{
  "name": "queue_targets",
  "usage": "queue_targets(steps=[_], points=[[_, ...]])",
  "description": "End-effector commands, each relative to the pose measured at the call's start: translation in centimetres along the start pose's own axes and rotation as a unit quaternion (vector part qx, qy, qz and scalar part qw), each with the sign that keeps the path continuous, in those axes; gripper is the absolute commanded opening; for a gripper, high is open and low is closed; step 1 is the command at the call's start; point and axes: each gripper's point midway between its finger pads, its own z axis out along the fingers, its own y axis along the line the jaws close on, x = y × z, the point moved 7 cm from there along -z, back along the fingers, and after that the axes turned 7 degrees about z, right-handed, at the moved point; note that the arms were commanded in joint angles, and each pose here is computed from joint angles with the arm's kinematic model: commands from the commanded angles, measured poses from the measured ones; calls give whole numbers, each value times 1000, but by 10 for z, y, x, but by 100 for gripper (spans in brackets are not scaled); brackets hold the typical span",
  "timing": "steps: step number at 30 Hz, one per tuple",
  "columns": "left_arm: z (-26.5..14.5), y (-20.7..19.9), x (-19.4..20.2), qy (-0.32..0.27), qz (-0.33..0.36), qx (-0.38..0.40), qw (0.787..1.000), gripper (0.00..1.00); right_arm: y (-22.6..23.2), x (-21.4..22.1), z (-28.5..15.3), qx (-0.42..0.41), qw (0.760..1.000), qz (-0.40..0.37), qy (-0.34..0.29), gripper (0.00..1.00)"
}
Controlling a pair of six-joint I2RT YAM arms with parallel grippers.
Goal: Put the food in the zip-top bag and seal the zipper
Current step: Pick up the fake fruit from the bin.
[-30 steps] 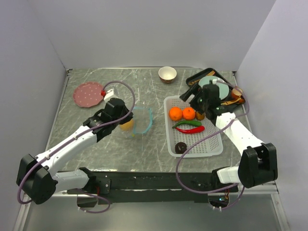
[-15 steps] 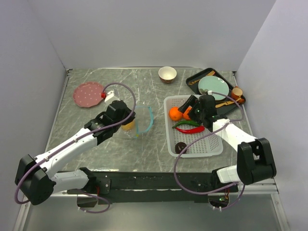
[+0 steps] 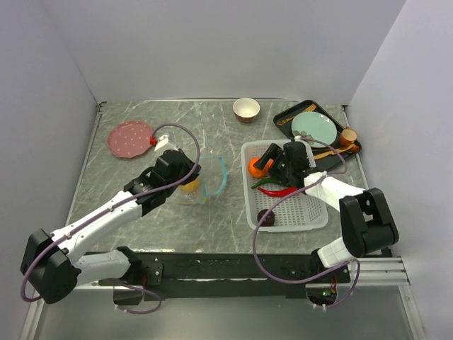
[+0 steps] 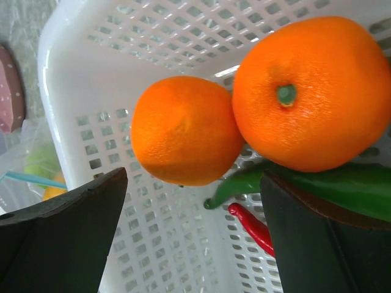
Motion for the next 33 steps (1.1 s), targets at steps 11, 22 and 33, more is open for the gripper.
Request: queue_targets(steps=[11, 22, 33], points=[[-14, -11, -16, -32, 1, 35, 999, 1, 23, -14, 13, -14, 999, 16, -43, 93], [-20, -9, -22, -41, 6, 27, 999, 1, 24, -11, 17, -11, 997, 39, -71, 89], [-19, -9, -20, -34, 5, 27, 999, 1, 41, 8, 29, -10, 998, 38, -53, 77]])
